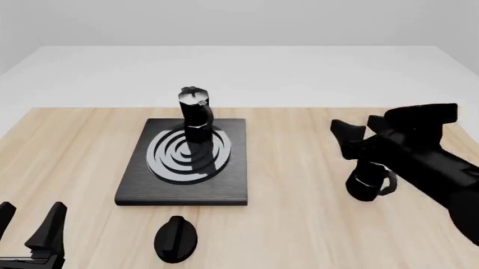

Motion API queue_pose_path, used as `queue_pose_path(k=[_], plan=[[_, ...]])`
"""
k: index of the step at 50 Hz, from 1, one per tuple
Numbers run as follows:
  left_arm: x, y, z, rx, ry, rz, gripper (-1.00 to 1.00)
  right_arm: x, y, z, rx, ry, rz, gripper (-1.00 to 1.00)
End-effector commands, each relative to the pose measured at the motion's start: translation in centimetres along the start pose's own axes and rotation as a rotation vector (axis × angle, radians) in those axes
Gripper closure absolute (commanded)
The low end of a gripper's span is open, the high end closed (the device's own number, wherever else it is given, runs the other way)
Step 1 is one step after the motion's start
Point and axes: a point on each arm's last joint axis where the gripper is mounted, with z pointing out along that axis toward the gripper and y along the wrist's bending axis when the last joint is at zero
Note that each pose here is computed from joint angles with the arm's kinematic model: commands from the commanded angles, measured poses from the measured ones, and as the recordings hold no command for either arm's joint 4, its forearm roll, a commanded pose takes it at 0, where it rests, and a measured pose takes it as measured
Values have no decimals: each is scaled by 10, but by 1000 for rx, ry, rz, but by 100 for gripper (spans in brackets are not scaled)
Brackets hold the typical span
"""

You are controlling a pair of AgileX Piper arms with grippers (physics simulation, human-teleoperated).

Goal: Put both moka pots on the stove.

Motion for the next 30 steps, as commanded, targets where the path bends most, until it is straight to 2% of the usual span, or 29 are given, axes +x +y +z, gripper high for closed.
queue_pose_path(k=[1,4,6,9,16,24,27,30], plan=[[0,0,0,0,0,0,-100,-11,-27,-82,191,-69,-29,-100],[0,0,0,0,0,0,-100,-13,-31,-96,244,-70,-20,-100],[0,0,0,0,0,0,-100,-13,-35,-107,298,-83,-48,-100],[0,0,0,0,0,0,-100,-13,-39,-122,372,-87,-59,-100],[0,0,0,0,0,0,-100,-8,-43,-135,462,-72,-65,-100],[0,0,0,0,0,0,-100,6,-47,-137,515,-40,-55,-100],[0,0,0,0,0,0,-100,10,-50,-131,510,-27,-5,-100],[0,0,0,0,0,0,-100,12,-51,-131,520,-25,-24,-100]])
